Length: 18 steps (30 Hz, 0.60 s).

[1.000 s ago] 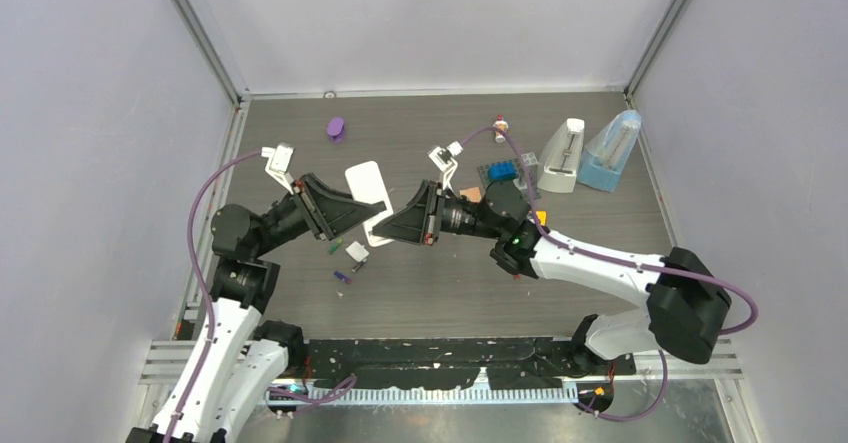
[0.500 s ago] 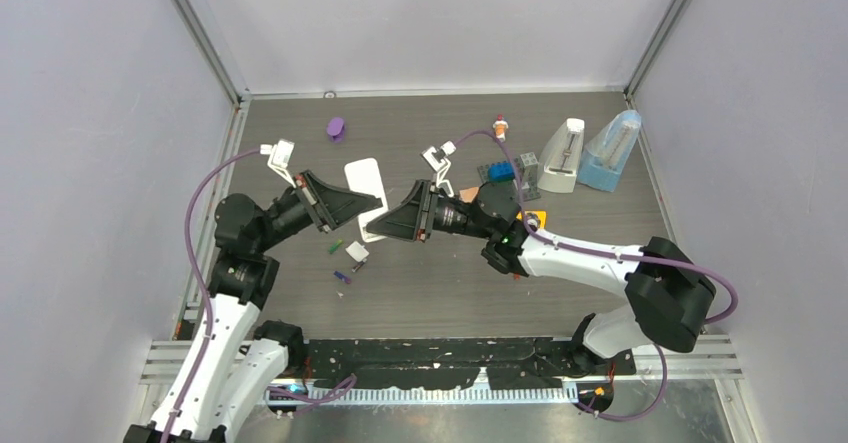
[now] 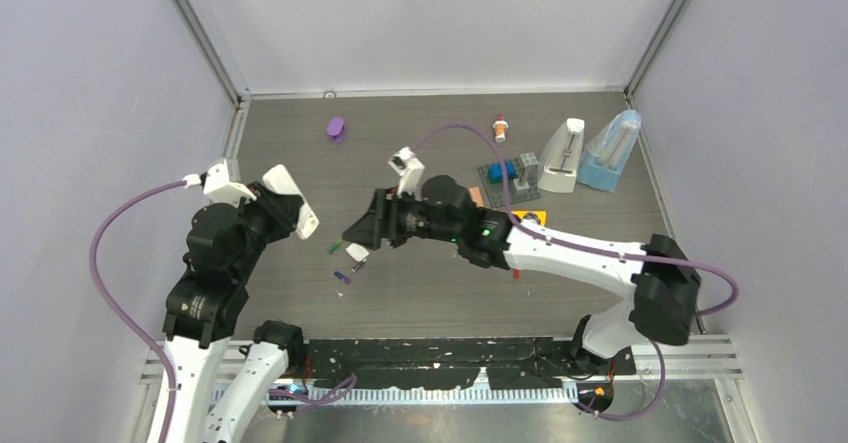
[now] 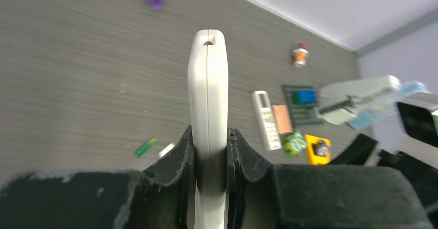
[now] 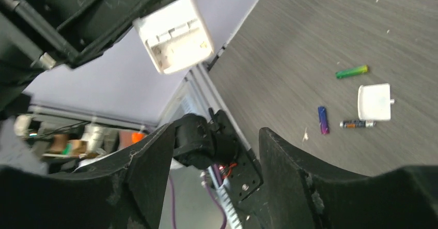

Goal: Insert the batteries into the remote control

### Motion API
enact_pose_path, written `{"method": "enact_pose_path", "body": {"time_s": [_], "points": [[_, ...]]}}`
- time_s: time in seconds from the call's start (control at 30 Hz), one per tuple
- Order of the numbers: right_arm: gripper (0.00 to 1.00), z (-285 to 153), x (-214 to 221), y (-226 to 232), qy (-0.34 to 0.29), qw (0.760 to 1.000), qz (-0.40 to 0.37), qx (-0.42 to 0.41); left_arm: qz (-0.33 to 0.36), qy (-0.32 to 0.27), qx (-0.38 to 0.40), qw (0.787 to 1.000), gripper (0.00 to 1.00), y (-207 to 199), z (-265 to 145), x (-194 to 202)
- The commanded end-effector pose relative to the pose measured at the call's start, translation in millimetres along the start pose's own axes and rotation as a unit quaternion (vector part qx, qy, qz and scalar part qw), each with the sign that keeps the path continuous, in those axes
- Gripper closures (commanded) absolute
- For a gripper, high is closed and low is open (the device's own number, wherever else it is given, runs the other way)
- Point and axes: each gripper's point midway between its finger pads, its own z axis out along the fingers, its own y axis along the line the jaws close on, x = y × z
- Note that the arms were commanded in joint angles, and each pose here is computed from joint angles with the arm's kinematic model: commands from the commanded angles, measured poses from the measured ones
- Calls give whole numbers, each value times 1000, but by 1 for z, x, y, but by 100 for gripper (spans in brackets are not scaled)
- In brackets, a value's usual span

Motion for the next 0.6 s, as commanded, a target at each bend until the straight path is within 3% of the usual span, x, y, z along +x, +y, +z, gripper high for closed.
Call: {"method": "enact_pose_path", "body": {"time_s": [0.0, 0.3, 0.57], "points": [[37, 29, 24, -36, 54, 985, -104, 126, 30, -44, -117, 992, 100, 43, -27, -18], [46, 95, 82, -80, 140, 940, -226, 214, 34, -100, -197, 975, 100, 69, -75, -45], [54, 120, 121, -101, 204, 908, -292, 220, 30, -98, -188, 977, 100, 65, -76, -44]]}}
